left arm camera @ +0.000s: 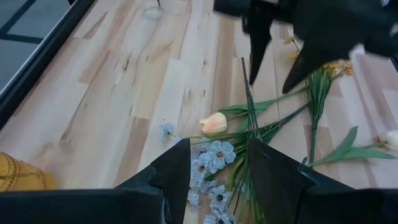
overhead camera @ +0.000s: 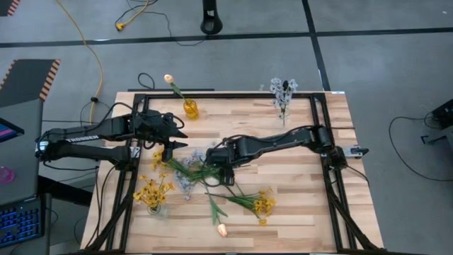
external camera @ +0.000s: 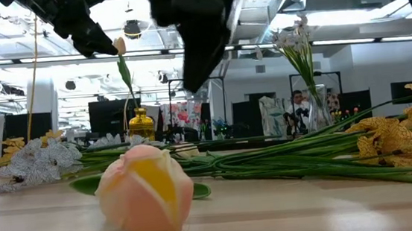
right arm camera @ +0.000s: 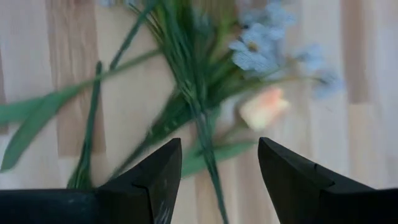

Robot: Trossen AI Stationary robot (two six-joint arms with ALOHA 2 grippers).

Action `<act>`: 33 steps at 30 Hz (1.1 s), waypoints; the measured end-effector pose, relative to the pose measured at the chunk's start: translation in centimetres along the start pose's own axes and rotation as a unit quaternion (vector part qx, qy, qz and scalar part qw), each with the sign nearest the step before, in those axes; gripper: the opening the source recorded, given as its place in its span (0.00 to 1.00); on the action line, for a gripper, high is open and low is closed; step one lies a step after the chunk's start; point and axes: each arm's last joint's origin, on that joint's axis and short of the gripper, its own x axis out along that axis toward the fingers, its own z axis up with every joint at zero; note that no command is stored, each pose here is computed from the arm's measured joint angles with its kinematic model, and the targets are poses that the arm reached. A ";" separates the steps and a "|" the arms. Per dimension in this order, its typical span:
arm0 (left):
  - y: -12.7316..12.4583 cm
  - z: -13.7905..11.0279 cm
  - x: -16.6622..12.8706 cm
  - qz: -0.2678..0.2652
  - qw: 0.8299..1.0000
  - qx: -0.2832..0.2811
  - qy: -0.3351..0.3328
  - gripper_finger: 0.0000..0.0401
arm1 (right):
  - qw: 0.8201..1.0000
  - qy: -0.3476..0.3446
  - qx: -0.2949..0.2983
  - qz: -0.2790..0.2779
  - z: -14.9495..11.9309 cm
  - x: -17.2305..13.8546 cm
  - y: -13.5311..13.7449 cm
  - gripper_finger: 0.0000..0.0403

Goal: Sort flowers into vase by color
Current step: Put the left white flowers into the top transparent vase

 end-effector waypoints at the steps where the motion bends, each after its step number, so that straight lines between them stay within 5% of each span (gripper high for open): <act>1: 0.0 0.0 0.0 -0.001 1.000 0.000 0.000 0.36 | 1.000 0.006 -0.002 0.004 0.0 0.8 0.2 0.59; 17: 0.0 0.0 0.0 -0.001 1.000 0.000 0.000 0.36 | 0.999 0.039 -0.029 0.013 -0.3 7.2 1.0 0.57; 33: 0.0 0.0 0.0 -0.002 1.000 0.000 0.001 0.36 | 0.998 0.050 -0.021 0.008 -0.4 7.4 0.1 0.27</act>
